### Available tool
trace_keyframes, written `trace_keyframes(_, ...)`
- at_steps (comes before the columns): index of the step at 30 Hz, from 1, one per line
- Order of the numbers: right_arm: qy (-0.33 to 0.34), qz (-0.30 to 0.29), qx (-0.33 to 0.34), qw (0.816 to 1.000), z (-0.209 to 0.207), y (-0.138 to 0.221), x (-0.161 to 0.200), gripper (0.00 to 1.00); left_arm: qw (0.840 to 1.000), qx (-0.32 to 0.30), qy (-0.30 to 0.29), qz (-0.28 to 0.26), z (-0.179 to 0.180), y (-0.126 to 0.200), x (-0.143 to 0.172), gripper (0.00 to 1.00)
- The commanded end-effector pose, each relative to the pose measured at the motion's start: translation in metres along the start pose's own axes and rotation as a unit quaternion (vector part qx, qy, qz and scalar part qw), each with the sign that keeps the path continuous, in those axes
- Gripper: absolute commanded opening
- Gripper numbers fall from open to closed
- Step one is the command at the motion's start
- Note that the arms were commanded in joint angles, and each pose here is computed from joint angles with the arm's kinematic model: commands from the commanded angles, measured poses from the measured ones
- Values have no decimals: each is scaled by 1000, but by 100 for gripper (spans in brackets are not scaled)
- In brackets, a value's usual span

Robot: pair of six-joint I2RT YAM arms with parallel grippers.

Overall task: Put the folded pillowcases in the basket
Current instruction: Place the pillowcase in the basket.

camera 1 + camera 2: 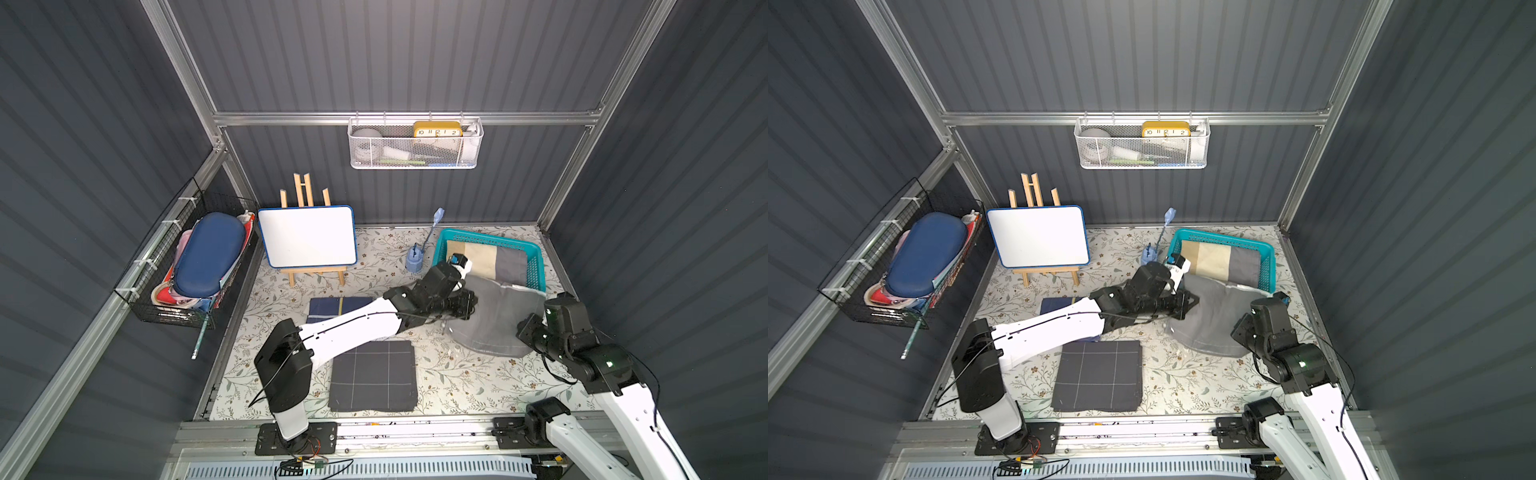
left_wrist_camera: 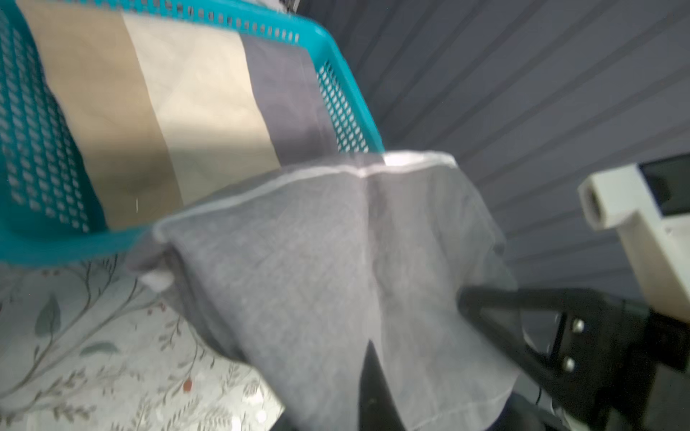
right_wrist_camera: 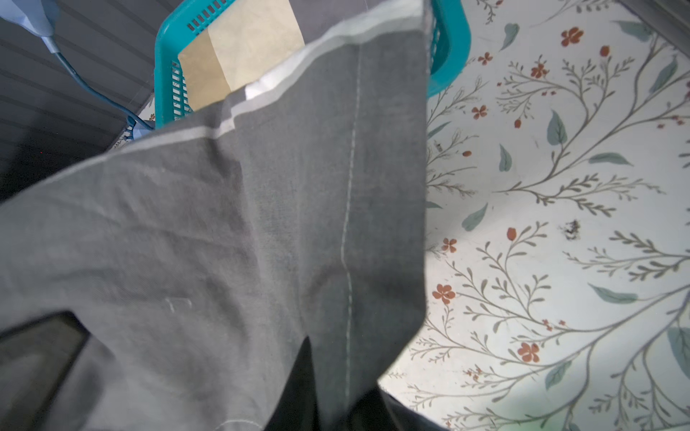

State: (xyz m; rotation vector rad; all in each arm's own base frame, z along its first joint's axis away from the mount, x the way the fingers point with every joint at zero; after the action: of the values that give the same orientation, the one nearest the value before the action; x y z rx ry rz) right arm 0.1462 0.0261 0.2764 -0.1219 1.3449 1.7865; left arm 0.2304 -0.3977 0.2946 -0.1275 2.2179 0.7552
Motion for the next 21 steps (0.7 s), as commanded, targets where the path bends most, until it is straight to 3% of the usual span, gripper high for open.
trace_keyframes(1, 30, -52, -5, 998, 17, -7, -21, 0, 1000, -9, -14, -16, 20, -12, -37, 0)
trace_keyframes(5, 47, -87, 14, 995, 34, -21, -44, 0, 999, -26, -24, -26, 35, -32, -76, 0)
trace_keyframes(11, 52, -114, 23, 992, 56, -43, -79, 0, 997, -39, -40, -45, 50, -55, -109, 0)
trace_keyframes(21, 9, -90, 42, 995, 51, -93, -112, 0, 997, -27, -33, -69, 72, -76, -116, 0)
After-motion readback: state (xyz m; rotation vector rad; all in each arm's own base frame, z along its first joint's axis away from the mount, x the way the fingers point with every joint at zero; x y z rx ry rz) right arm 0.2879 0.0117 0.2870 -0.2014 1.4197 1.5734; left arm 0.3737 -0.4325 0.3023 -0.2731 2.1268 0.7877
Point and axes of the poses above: each gripper's point midway between its finger pads, its own y axis back along the fingers, its own z axis along the line the jaws close on, x = y × z, the point moved 10 cm from there along y, back along the fingers, and after that the axes turned 1 degree about y, right-handed, at the moved point
